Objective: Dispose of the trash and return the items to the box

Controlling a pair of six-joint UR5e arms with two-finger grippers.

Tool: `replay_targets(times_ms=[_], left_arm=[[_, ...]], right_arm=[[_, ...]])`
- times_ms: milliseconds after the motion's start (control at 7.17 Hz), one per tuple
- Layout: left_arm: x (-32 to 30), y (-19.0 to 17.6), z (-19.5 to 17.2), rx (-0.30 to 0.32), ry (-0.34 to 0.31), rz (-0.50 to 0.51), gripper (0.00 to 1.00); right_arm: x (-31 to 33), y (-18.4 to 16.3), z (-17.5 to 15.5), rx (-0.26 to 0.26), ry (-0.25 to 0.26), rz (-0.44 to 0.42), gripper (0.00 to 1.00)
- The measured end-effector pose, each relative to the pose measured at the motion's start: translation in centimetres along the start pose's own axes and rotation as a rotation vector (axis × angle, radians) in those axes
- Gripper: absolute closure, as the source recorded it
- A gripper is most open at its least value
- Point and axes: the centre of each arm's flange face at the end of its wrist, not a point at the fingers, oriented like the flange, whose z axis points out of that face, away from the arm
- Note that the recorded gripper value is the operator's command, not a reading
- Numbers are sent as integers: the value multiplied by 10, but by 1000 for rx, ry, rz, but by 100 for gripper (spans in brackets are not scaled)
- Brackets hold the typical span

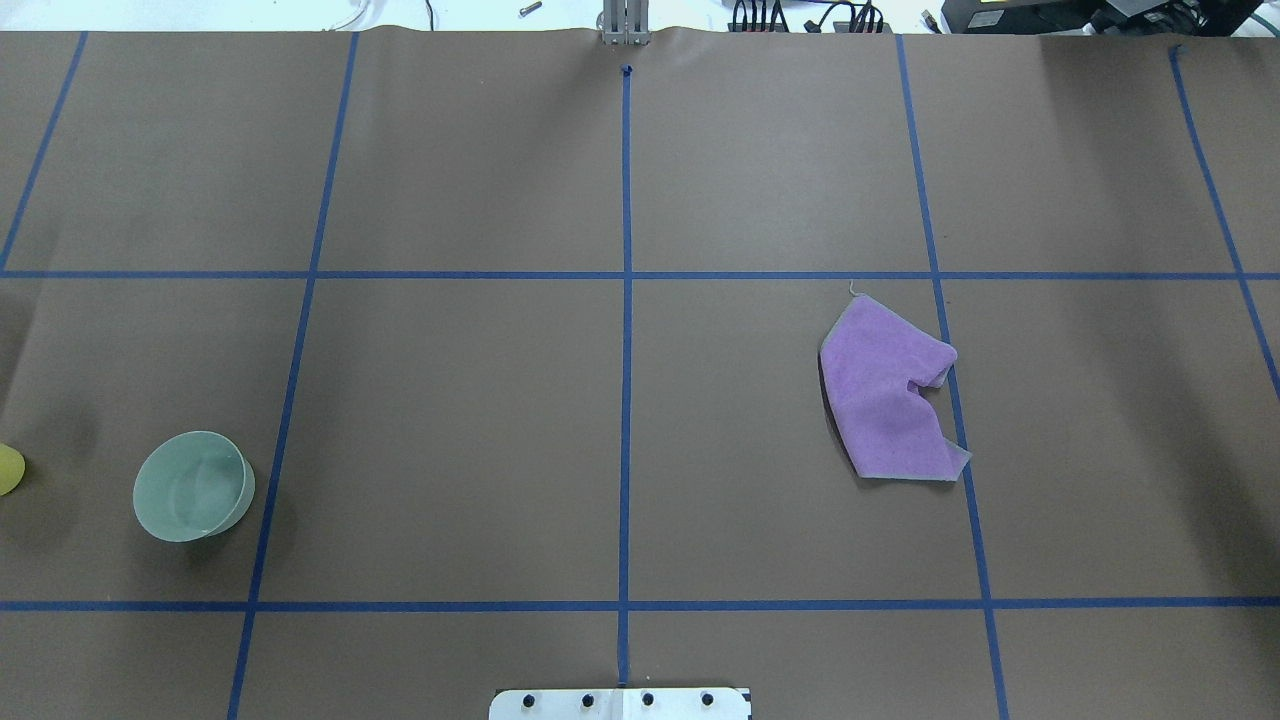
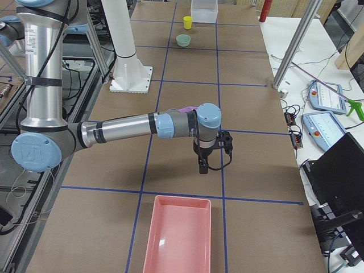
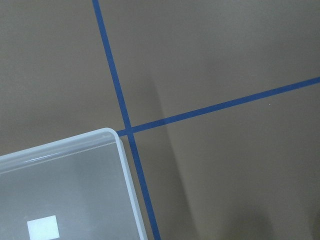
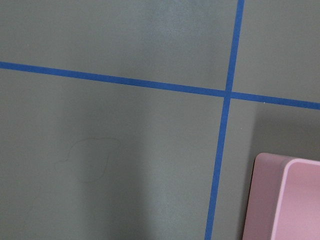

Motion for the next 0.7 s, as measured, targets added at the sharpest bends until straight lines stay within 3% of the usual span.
replay_targets(times_ms=[698], left_arm=[[4,0,-4,7,-1,0,2]], right_arm=[[-1,-2,-1,3,1,-3,0]])
